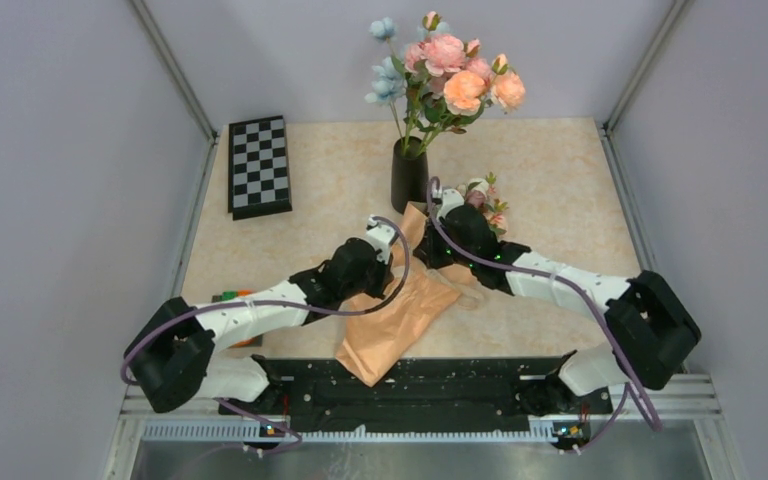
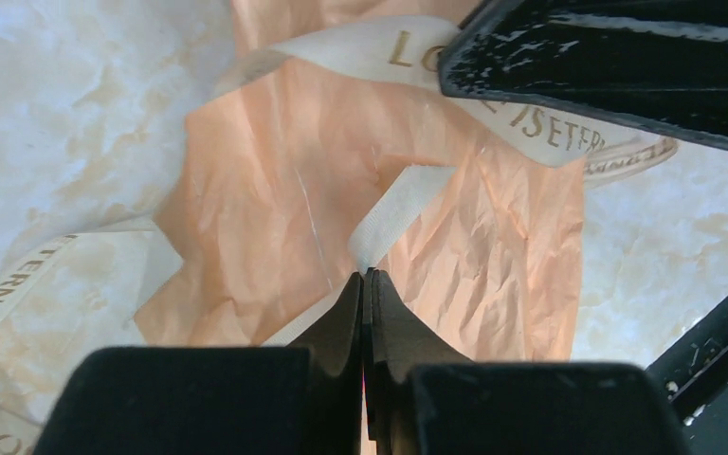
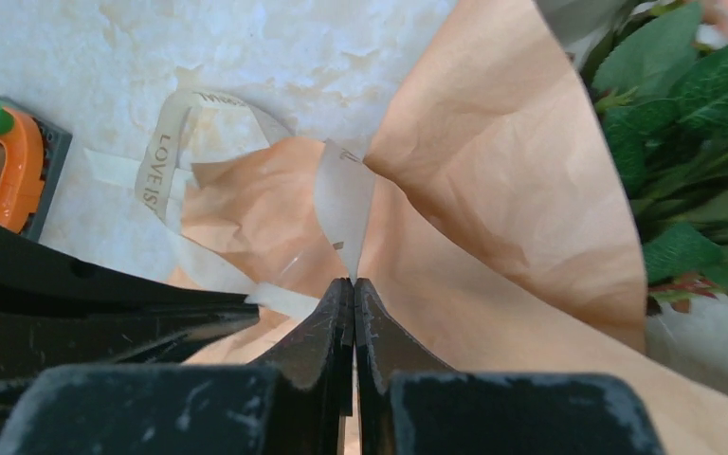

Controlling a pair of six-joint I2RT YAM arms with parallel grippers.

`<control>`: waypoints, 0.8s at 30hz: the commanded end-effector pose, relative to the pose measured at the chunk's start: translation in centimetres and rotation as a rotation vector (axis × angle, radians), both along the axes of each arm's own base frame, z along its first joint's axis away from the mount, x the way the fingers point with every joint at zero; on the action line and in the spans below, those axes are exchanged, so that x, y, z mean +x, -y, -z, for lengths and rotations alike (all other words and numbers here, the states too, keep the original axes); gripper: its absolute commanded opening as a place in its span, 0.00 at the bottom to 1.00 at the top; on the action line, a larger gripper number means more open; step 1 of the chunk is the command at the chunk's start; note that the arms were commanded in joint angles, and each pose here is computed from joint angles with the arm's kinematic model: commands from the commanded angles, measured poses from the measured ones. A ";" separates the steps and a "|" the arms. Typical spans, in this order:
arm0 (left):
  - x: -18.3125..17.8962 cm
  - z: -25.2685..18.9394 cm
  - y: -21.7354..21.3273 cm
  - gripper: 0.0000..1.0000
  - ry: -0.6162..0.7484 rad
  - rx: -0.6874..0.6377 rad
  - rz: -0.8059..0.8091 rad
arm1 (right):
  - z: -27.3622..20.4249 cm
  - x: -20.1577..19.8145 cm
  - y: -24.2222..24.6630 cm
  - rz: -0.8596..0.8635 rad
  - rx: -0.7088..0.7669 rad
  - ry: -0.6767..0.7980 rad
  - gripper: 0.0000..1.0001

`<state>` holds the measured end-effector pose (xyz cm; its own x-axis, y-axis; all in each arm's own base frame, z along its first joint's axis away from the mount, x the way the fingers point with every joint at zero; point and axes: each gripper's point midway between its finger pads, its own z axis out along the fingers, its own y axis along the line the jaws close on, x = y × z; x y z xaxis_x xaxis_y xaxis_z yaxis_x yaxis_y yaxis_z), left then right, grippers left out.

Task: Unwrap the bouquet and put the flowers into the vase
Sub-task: Untie the ribbon from the wrapping paper.

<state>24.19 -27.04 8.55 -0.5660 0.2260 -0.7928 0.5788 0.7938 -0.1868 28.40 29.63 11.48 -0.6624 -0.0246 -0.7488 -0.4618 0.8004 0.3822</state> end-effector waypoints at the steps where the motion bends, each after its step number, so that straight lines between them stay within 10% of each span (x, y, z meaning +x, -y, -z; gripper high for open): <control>1: 1.1 -3.6 -0.5 0.00 0.075 -0.075 -0.081 | -3.7 0.3 1.4 0.075 0.032 0.102 0.00; 24: 7.8 -10.6 -15.2 0.00 0.088 -0.206 -0.544 | -14.2 -0.7 14.8 0.508 -0.173 0.314 0.00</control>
<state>30.85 -13.64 17.00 -0.5135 -0.1781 -0.8394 0.1663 0.9390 -0.3010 27.32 17.38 21.11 -0.4656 0.0884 -0.8805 -0.1611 0.9699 0.1826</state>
